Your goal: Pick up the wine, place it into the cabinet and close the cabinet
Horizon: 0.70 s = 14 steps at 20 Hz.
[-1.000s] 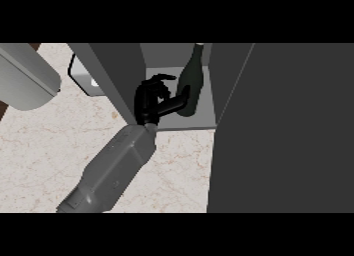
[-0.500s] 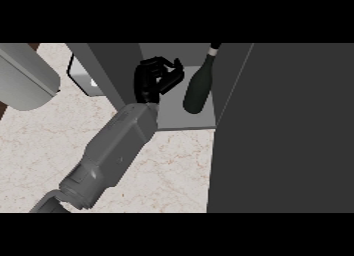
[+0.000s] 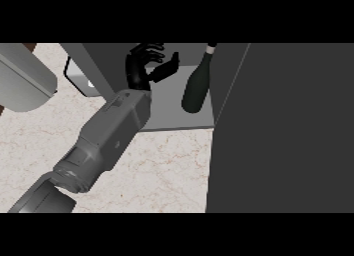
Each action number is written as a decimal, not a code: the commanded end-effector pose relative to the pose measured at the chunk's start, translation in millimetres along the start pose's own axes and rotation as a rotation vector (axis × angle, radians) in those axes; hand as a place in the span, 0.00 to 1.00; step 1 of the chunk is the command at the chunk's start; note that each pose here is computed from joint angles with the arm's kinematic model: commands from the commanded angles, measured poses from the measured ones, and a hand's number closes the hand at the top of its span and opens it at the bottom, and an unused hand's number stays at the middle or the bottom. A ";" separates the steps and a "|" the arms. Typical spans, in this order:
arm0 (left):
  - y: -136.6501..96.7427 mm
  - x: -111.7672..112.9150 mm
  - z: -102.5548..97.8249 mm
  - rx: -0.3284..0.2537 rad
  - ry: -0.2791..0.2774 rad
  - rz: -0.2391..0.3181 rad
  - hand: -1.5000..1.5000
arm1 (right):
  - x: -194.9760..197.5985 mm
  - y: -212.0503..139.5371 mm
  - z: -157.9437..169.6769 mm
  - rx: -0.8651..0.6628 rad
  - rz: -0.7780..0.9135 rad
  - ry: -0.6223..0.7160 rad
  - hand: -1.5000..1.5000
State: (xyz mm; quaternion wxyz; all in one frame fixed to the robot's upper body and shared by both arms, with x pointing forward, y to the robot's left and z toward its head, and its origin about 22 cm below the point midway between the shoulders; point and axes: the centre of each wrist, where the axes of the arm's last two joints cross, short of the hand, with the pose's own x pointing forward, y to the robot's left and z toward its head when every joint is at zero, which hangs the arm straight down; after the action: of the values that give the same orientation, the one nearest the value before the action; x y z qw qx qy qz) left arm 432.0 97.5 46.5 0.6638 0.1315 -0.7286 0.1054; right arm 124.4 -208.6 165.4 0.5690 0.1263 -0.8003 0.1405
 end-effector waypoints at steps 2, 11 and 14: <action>2.1 -3.1 -3.2 0.030 -0.011 -0.126 0.00 | 29.5 5.8 21.6 0.028 -0.057 -0.036 0.00; 22.7 -15.0 -10.4 0.102 0.003 -0.202 0.00 | 26.1 4.7 17.8 0.067 -0.056 -0.070 0.00; 45.1 -21.2 -18.2 0.083 0.003 -0.213 0.00 | 33.8 5.5 23.4 0.045 -0.067 -0.069 0.00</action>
State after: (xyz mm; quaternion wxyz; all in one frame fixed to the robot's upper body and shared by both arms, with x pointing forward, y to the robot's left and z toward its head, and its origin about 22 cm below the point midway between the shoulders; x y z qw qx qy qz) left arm 433.8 106.5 36.6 0.6682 0.2022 -0.7133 0.0617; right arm 121.3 -206.1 162.8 0.5659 0.1388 -0.7997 0.1449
